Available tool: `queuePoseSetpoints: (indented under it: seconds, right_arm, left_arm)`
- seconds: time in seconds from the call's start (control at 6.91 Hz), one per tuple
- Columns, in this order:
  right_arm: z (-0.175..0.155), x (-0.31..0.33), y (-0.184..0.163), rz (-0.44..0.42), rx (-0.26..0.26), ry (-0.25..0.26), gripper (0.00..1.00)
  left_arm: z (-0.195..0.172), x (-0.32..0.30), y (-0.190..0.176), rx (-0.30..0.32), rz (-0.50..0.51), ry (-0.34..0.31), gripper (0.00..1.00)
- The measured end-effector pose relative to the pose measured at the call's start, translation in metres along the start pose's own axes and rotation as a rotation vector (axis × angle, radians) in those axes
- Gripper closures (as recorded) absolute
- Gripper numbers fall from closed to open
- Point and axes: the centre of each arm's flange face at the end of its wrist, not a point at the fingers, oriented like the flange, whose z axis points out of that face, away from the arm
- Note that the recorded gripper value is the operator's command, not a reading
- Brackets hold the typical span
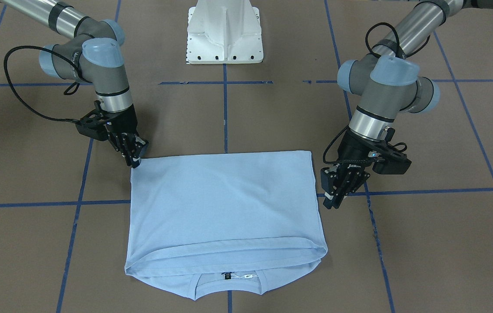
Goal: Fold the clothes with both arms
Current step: 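Grasp the folded shirt's corner with the right gripper and drag it to rotate, then grasp the shirt's edges with both grippers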
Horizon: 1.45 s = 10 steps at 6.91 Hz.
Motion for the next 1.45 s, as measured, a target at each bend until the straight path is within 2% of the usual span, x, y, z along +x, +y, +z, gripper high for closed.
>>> queuePoseSetpoints:
  seconds: [0.29, 0.43, 0.72, 0.87, 1.01, 1.16, 1.3, 1.45]
  right_arm:
    - [-0.019, 0.004, 0.014, -0.012, -0.029, -0.023, 1.0]
    - [-0.045, 0.02, 0.029, -0.028, -0.066, -0.041, 1.0]
    - [-0.118, 0.061, 0.071, -0.021, -0.186, -0.069, 1.0]
    - [-0.153, 0.085, 0.103, -0.032, -0.27, -0.058, 1.0]
    - [-0.181, 0.11, 0.137, -0.078, -0.363, -0.031, 1.0]
    - [-0.211, 0.125, 0.169, -0.123, -0.458, -0.021, 0.01]
    - [-0.23, 0.13, 0.187, -0.141, -0.509, -0.024, 0.0]
    - [-0.235, 0.132, 0.194, -0.146, -0.497, -0.036, 0.0]
  left_arm:
    - [-0.001, 0.002, 0.001, -0.002, -0.013, 0.005, 0.69]
    - [-0.005, 0.007, 0.003, -0.004, -0.028, 0.014, 0.69]
    - [-0.015, 0.019, 0.008, -0.025, -0.069, 0.029, 0.68]
    - [-0.023, 0.029, 0.022, -0.063, -0.091, 0.05, 0.67]
    - [-0.032, 0.04, 0.046, -0.112, -0.109, 0.076, 0.67]
    - [-0.04, 0.048, 0.071, -0.155, -0.123, 0.095, 0.64]
    - [-0.045, 0.052, 0.088, -0.182, -0.132, 0.1, 0.62]
    - [-0.046, 0.055, 0.103, -0.204, -0.146, 0.094, 0.62]
